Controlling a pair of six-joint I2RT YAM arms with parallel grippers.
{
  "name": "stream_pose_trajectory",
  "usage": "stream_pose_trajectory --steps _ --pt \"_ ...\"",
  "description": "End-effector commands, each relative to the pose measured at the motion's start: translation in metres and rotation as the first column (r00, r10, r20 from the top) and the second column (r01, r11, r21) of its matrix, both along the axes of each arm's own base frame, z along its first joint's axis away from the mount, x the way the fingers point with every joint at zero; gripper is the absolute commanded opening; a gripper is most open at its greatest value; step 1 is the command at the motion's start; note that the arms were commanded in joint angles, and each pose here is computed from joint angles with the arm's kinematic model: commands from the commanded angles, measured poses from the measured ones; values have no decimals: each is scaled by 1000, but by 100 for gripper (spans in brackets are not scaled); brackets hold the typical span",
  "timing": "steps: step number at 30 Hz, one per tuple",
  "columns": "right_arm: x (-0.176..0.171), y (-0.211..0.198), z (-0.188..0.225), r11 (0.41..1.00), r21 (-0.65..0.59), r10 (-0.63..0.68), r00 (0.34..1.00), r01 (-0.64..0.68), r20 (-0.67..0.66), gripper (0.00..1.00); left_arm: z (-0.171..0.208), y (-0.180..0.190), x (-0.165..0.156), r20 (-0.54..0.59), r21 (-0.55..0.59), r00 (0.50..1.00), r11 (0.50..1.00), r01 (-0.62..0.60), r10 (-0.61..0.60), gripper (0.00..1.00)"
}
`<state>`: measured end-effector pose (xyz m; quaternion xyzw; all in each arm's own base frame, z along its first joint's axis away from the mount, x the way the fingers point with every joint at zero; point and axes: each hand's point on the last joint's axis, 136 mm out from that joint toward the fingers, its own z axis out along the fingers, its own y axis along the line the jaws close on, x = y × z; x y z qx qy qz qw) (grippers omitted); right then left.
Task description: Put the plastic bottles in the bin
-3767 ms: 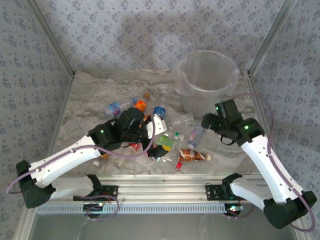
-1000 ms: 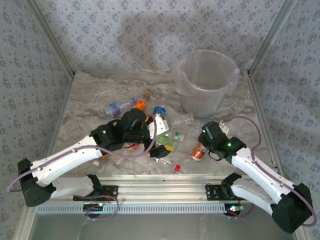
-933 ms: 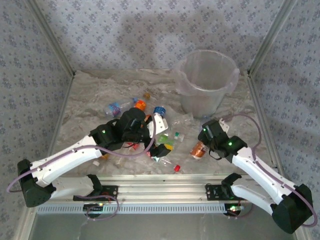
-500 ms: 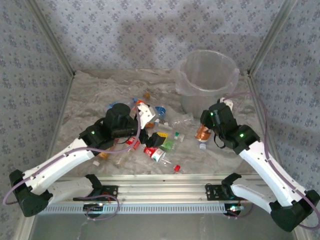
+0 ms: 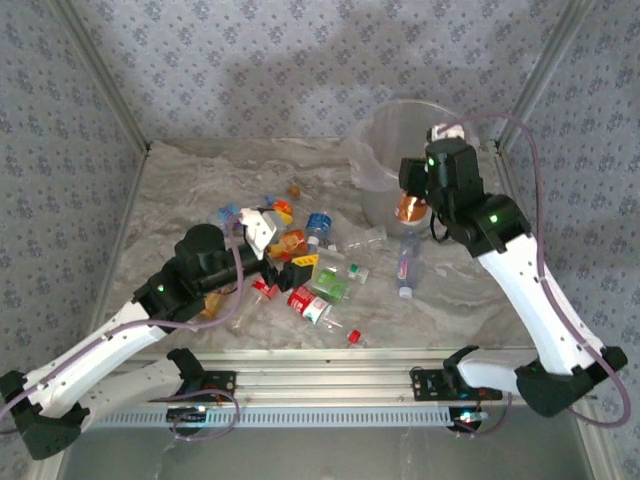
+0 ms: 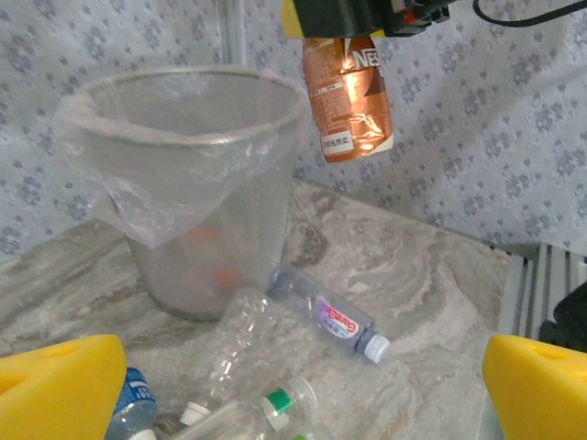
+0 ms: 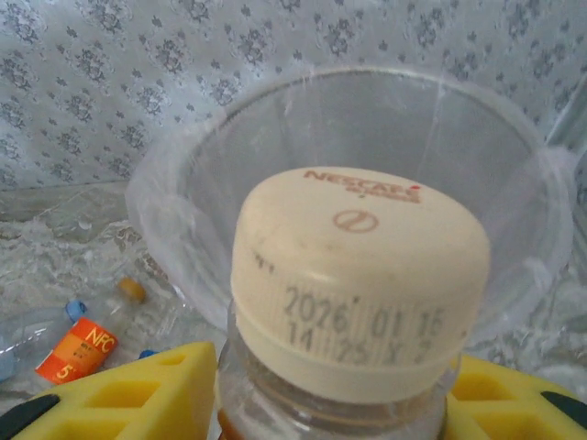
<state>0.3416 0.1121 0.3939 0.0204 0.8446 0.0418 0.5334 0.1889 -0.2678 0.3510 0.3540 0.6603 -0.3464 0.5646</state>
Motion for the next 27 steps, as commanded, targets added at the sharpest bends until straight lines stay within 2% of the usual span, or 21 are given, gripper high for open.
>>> stream_pose_trajectory --steps 1,8,15,20,27 --pt "15 1 16 996 -83 25 1000 -24 17 51 18 8 5 46 -62 998 997 -47 50 100" --pt "56 4 31 993 -111 28 999 -26 19 51 18 10 6 52 -68 997 996 -61 65 100" --pt "97 -4 27 993 -118 5 1000 -6 -9 51 12 8 9 44 -37 997 997 -65 66 100" --pt "123 -13 10 995 -97 -8 998 3 -56 51 7 4 9 43 -11 998 999 -49 49 100" --pt "156 -23 -35 999 -49 -27 983 18 -181 51 0 -3 7 26 21 1000 1000 -11 10 100"
